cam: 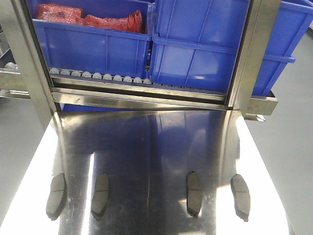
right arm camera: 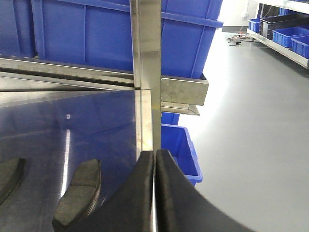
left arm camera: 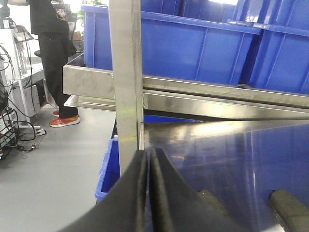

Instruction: Move and align brake pads A on conveyor

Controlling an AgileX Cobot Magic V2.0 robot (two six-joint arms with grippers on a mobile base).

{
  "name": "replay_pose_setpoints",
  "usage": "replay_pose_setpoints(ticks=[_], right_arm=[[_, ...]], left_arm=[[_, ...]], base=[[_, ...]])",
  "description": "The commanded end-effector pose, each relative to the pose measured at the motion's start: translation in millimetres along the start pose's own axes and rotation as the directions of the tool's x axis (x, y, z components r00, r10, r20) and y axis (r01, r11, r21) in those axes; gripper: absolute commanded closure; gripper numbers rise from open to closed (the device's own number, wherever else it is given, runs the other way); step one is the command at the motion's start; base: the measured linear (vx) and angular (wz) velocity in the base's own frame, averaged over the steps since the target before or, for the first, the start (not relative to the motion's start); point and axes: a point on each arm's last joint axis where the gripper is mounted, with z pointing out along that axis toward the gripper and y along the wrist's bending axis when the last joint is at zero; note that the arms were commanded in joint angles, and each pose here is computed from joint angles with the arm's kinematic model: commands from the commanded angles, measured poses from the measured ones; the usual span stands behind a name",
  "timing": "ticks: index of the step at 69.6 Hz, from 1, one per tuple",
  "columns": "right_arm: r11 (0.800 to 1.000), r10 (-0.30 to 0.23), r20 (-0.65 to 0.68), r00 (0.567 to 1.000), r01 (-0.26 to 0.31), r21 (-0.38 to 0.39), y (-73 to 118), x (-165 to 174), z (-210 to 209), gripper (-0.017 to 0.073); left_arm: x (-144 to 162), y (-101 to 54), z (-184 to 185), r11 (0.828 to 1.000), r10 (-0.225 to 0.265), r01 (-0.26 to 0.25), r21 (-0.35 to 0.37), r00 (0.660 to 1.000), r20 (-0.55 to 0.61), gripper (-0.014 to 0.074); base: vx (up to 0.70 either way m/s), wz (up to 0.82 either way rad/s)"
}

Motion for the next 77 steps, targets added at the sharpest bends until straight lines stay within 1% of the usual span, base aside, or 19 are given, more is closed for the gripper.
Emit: replay_pose_setpoints(ticks=[1,61,69,77], right_arm=[[1.0,-0.015,0.075,0.997,0.015,-0.001,0.3,-4,0,0.0566],[1.0,-0.015,0.075,0.997,0.015,-0.001,0.3,-4,0,0.0566],[1.0,-0.015,0.075,0.997,0.015,-0.001,0.3,-4,0,0.0566],[1.0,-0.015,0.075,0.997,0.015,-0.001,0.3,-4,0,0.0566]], left_arm=[[-2,-0.6,0,1.0,-0.009,0.009,0.008,0.998,0.069,0.0599],[-2,-0.6,0,1.0,-0.01,0.009,0.008,0.997,0.071,0.0599],[-9,-0.9,-1,1.0,-0.015,0.013,0.012,0.993,0.119,0.0599],[-20,-1.8,-3,1.0,-0.017,0.011,0.023,0.971,0.239,0.0599]], base=[[0.0,0.0],[0.0,0.0],[0.0,0.0],[0.0,0.0]])
